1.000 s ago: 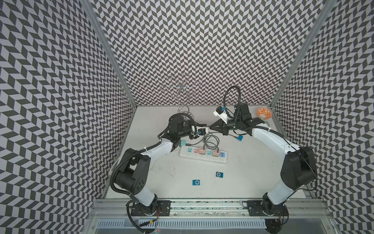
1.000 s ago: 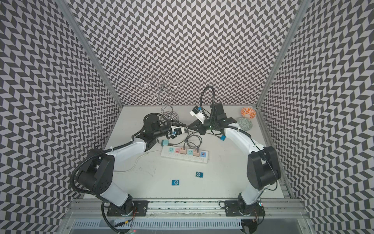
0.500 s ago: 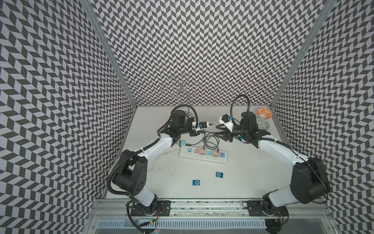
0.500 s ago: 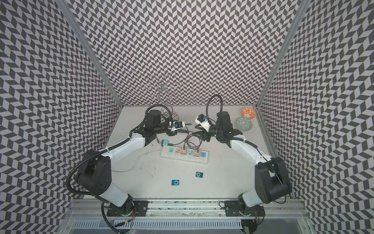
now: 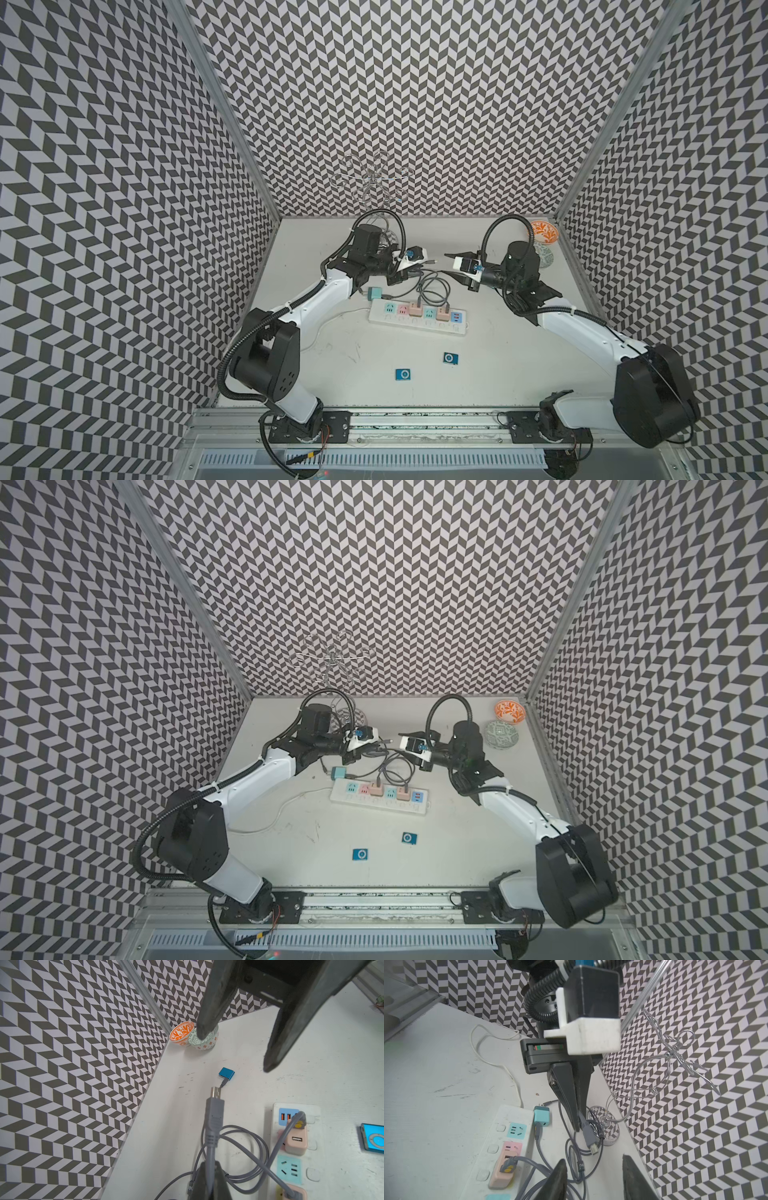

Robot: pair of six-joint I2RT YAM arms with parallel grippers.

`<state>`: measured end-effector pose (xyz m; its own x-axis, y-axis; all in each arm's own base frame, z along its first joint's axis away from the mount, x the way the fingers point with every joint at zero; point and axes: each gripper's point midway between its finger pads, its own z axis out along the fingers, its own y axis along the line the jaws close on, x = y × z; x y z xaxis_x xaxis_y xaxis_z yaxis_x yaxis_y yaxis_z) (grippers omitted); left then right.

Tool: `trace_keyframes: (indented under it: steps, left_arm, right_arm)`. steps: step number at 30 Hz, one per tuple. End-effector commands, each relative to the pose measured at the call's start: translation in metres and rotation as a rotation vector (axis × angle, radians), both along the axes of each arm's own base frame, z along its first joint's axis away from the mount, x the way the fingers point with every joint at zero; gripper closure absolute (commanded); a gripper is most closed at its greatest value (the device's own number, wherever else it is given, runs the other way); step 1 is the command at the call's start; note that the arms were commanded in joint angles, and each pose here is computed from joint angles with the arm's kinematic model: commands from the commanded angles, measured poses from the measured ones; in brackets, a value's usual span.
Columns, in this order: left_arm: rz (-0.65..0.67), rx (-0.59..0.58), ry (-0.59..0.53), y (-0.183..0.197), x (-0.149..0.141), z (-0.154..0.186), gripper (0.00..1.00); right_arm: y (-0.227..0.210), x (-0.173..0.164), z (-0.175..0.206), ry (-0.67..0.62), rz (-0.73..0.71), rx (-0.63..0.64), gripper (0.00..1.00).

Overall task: Charge mp3
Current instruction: Pick up the charging cable from the center of the board.

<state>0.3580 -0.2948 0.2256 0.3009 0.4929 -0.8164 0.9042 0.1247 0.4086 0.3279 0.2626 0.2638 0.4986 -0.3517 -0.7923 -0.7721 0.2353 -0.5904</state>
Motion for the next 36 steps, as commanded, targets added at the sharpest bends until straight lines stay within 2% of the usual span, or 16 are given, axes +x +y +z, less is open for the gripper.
trace_keyframes:
  steps: [1, 10, 14, 18, 21, 23, 26, 33, 36]
  left_arm:
    - [-0.048, -0.028, 0.007, -0.007, -0.009, 0.016, 1.0]
    - [-0.083, -0.014, 0.003, -0.013, -0.02, 0.012, 1.0]
    - [-0.075, -0.011, -0.007, -0.013, -0.018, 0.013, 1.0]
    - [-0.071, -0.004, -0.012, -0.011, -0.018, 0.012, 1.0]
    - [-0.075, -0.006, -0.017, -0.011, -0.02, 0.014, 1.0]
    - [-0.082, -0.005, -0.022, -0.011, -0.022, 0.014, 1.0]
    - [-0.091, 0.0, -0.033, -0.01, -0.026, 0.013, 1.0]
    - [-0.112, 0.006, -0.046, -0.011, -0.033, 0.013, 1.0]
    - [-0.107, 0.012, -0.048, -0.011, -0.033, 0.012, 1.0]
  right_arm:
    - [0.013, -0.007, 0.0, -0.118, 0.089, -0.054, 0.58]
    - [0.027, -0.009, -0.003, -0.115, 0.125, -0.044, 0.61]
    - [0.026, -0.011, -0.002, -0.116, 0.127, -0.037, 0.73]
    - [0.025, -0.012, -0.003, -0.111, 0.123, -0.041, 0.8]
    - [0.024, -0.009, -0.005, -0.106, 0.102, -0.047, 0.77]
    - [0.022, -0.002, -0.001, -0.101, 0.061, -0.043, 0.64]
    - [0.019, 0.003, 0.002, -0.11, 0.03, -0.057, 0.59]
    - [0.022, -0.001, -0.007, -0.107, 0.073, -0.078, 0.62]
    - [0.023, -0.004, -0.005, -0.112, 0.085, -0.071, 0.7]
